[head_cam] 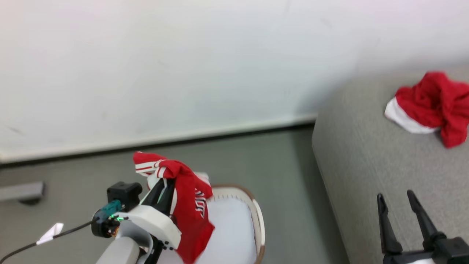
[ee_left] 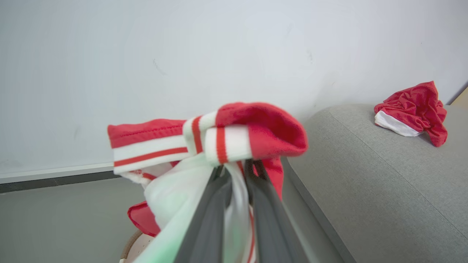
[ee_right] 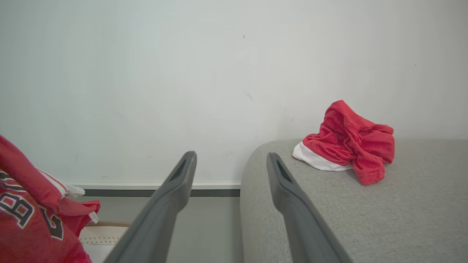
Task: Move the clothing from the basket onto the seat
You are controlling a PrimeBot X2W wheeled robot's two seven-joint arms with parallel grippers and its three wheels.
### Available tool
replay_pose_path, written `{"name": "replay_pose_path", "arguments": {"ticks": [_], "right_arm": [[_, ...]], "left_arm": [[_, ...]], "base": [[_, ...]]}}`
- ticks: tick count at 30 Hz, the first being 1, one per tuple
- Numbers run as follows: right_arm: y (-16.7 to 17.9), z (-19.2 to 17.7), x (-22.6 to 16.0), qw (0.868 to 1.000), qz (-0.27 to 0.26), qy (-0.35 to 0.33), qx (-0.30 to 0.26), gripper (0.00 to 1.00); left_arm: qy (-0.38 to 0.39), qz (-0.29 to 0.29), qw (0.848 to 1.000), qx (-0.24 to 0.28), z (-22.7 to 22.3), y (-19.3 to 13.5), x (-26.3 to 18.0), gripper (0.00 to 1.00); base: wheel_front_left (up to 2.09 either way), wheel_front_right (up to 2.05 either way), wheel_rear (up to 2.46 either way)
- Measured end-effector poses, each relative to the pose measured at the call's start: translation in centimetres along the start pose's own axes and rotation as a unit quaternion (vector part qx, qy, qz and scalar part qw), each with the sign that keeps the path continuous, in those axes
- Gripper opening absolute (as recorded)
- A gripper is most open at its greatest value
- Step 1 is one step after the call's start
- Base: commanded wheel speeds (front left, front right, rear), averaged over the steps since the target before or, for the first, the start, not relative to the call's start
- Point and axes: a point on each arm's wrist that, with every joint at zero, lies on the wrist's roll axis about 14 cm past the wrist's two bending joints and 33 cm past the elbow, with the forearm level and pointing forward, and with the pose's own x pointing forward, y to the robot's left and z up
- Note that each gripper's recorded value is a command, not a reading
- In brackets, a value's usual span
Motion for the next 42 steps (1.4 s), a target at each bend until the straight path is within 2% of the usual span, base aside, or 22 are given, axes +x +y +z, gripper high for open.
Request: {"name": "replay_pose_path", "arguments": {"ticks": [7, 16, 20, 26, 31, 36, 42], "right_arm": [[2.2, 2.5, -2.1, 0.999, 0.032, -0.040, 0.007, 1.00], [5.0, 3.7, -2.2, 0.995, 0.074, -0.059, 0.016, 1.00], [8.0, 4.1, -2.2, 0.991, 0.119, -0.065, 0.022, 1.00], [15.7, 5.9, -1.9, 0.967, 0.238, -0.087, 0.012, 1.00], [20.8, 6.1, -2.3, 0.939, 0.333, -0.082, 0.000, 1.00], [23.6, 5.8, -2.4, 0.918, 0.390, -0.066, -0.014, 1.00], [24.7, 3.0, -1.9, 0.908, 0.417, -0.009, -0.035, 1.00]], "left_arm": [[-0.080, -0.007, 0.996, 0.026, 7.0, -1.9, -4.1, 0.00], [-0.115, -0.011, 0.993, 0.039, 10.8, -3.3, -7.8, 0.00], [-0.121, -0.017, 0.992, 0.042, 11.5, -3.9, -8.5, 0.00], [-0.121, -0.034, 0.991, 0.041, 11.8, -5.0, -8.4, 0.00], [-0.113, -0.057, 0.991, 0.041, 11.4, -6.4, -8.1, 0.00], [-0.110, -0.092, 0.989, 0.037, 11.1, -8.6, -8.1, 0.00], [-0.102, -0.142, 0.984, 0.024, 10.7, -11.4, -8.3, 0.00]], "base": [[0.00, 0.00, 0.00], [0.00, 0.00, 0.00], [0.00, 0.00, 0.00], [0.00, 0.00, 0.00], [0.00, 0.00, 0.00], [0.00, 0.00, 0.00], [0.00, 0.00, 0.00]]}}
